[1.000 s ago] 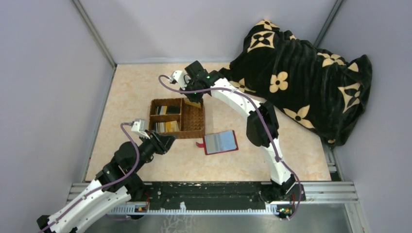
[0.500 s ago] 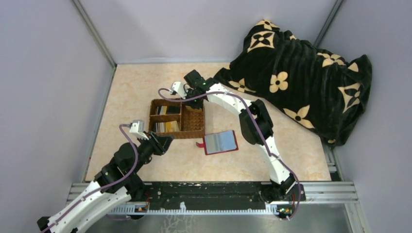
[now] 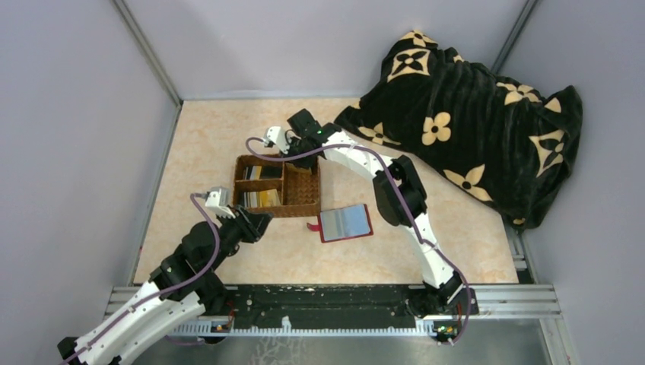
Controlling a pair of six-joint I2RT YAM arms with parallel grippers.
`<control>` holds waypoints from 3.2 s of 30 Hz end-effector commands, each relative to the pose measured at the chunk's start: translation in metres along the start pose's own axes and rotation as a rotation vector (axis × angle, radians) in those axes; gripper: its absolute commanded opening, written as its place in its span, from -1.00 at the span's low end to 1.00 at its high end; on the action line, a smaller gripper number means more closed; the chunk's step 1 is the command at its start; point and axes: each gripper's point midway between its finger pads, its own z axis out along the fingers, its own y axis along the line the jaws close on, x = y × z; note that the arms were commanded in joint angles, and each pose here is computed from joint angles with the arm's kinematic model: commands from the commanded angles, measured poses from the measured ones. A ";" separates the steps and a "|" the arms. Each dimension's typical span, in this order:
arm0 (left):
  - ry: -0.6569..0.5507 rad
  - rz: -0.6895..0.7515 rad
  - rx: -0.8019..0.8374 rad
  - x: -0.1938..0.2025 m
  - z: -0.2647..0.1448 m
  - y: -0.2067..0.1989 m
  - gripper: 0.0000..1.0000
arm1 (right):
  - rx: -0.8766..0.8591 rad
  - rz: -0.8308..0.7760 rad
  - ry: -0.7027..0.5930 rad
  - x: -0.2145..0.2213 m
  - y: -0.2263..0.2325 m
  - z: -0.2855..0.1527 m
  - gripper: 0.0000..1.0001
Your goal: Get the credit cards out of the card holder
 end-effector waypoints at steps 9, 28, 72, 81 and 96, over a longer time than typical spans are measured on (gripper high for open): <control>-0.033 0.020 0.008 -0.009 0.003 -0.004 -0.34 | -0.018 -0.015 -0.079 -0.005 -0.009 0.010 -1.00; -0.020 0.032 0.009 -0.004 0.009 -0.003 -0.34 | 0.153 -0.001 -0.116 -0.009 -0.035 -0.001 -0.57; 0.081 0.149 0.203 0.006 0.033 -0.053 0.85 | 0.609 0.486 -0.683 0.003 0.013 -0.213 -0.45; 0.239 0.112 0.258 0.048 0.056 -0.069 0.84 | 0.546 0.739 -0.443 0.110 0.058 -0.183 -0.35; 0.434 0.045 0.174 0.143 0.062 -0.025 0.79 | 0.503 0.792 -0.256 0.141 0.071 -0.149 -1.00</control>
